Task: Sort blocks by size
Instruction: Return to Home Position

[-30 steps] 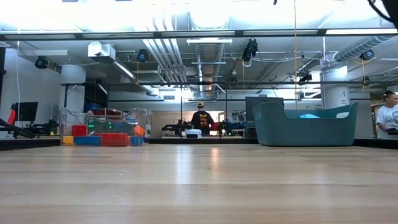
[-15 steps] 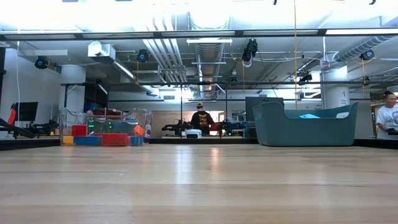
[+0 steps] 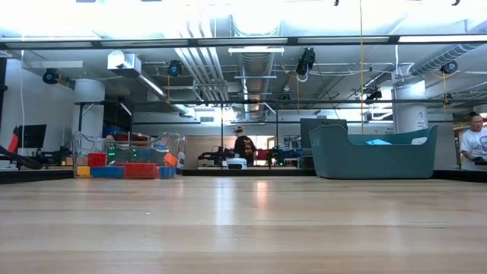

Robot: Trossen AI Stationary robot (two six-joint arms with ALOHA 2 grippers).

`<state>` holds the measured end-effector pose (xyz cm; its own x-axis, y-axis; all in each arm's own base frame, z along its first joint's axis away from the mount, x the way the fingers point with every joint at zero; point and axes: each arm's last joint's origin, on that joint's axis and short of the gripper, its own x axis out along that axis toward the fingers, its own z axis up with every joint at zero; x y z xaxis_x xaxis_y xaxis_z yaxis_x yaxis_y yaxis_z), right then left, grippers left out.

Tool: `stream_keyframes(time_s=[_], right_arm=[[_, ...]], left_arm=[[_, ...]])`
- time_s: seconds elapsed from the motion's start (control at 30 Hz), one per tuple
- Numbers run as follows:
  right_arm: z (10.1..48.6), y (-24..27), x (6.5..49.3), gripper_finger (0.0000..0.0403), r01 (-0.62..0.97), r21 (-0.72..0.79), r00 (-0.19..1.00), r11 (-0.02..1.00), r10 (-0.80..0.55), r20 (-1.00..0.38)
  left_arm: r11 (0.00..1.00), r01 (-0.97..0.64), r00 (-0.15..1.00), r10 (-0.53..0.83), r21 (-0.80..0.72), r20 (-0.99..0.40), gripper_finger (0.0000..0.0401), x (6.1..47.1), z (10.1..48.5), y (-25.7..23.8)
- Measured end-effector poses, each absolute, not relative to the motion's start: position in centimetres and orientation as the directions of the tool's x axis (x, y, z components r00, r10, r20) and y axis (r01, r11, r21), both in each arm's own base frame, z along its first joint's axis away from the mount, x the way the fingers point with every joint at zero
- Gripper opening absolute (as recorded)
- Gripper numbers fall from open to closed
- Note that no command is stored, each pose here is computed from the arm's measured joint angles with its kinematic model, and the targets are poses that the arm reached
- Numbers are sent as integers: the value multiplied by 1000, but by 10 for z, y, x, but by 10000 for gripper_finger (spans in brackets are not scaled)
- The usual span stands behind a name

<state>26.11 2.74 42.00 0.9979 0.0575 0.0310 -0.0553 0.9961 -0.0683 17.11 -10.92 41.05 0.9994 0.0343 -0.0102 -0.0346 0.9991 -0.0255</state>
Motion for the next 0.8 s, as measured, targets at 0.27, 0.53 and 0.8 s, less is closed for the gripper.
stream_keyframes(time_s=[0.27, 0.53, 0.8], right_arm=[[407, 20, 223, 12, -56, 88, 991, 995, 44, 129], [403, 19, 210, 13, -71, 170, 991, 983, 50, 127], [381, 22, 213, 13, -172, 35, 983, 984, 170, 68]], left_arm=[[996, 78, 970, -68, -31, 235, 263, 199, 369, -47], [998, 52, 977, -42, -41, 211, 263, 169, 360, -20], [998, -11, 969, 26, -63, 244, 263, 92, 361, -13]])
